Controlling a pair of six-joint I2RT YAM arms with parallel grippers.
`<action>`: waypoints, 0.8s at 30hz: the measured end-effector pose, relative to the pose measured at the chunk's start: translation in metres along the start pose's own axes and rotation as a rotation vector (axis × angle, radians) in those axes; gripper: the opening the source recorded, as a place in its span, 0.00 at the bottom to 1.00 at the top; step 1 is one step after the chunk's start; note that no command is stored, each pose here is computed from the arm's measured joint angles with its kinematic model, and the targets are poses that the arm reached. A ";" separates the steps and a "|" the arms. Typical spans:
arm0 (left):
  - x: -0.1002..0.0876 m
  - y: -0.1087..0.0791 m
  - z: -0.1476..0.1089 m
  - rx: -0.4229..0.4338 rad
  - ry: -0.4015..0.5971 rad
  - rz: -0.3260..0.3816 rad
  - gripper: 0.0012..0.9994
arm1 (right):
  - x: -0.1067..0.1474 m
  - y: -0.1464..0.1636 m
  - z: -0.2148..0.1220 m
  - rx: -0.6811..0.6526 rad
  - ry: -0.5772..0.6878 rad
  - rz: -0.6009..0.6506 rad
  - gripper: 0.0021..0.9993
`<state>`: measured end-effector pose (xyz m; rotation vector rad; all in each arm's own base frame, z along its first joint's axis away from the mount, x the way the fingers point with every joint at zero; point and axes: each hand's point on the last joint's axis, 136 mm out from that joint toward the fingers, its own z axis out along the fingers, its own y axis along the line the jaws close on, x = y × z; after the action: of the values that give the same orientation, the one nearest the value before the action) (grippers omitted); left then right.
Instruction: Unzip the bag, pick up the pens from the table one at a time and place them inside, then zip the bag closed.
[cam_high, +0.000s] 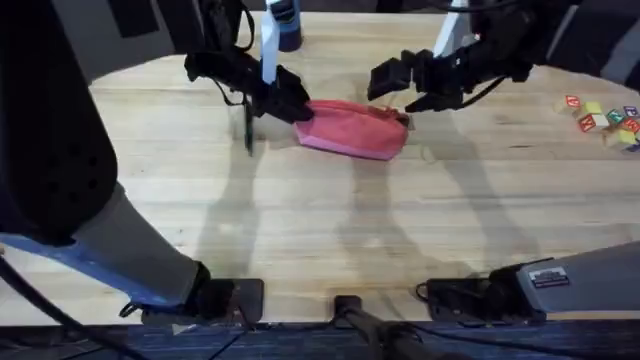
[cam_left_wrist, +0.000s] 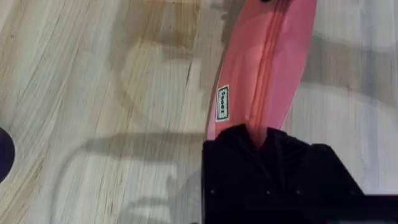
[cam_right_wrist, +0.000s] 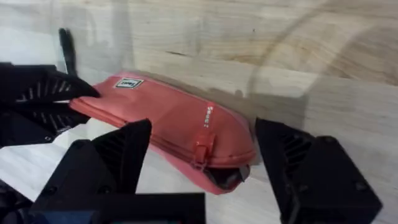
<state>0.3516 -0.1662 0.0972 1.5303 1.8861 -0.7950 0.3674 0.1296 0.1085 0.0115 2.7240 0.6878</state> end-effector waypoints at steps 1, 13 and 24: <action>0.000 0.000 0.000 0.000 0.000 0.000 0.04 | 0.001 0.000 0.002 0.000 0.004 0.000 1.00; 0.000 0.000 0.000 -0.001 0.000 0.001 0.04 | 0.002 0.006 0.006 -0.006 0.010 -0.016 0.81; 0.000 0.000 0.000 -0.001 0.000 0.000 0.04 | 0.013 0.010 0.011 -0.003 0.055 -0.023 0.60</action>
<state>0.3518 -0.1662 0.0973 1.5300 1.8857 -0.7944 0.3578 0.1449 0.0999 -0.0406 2.7712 0.6956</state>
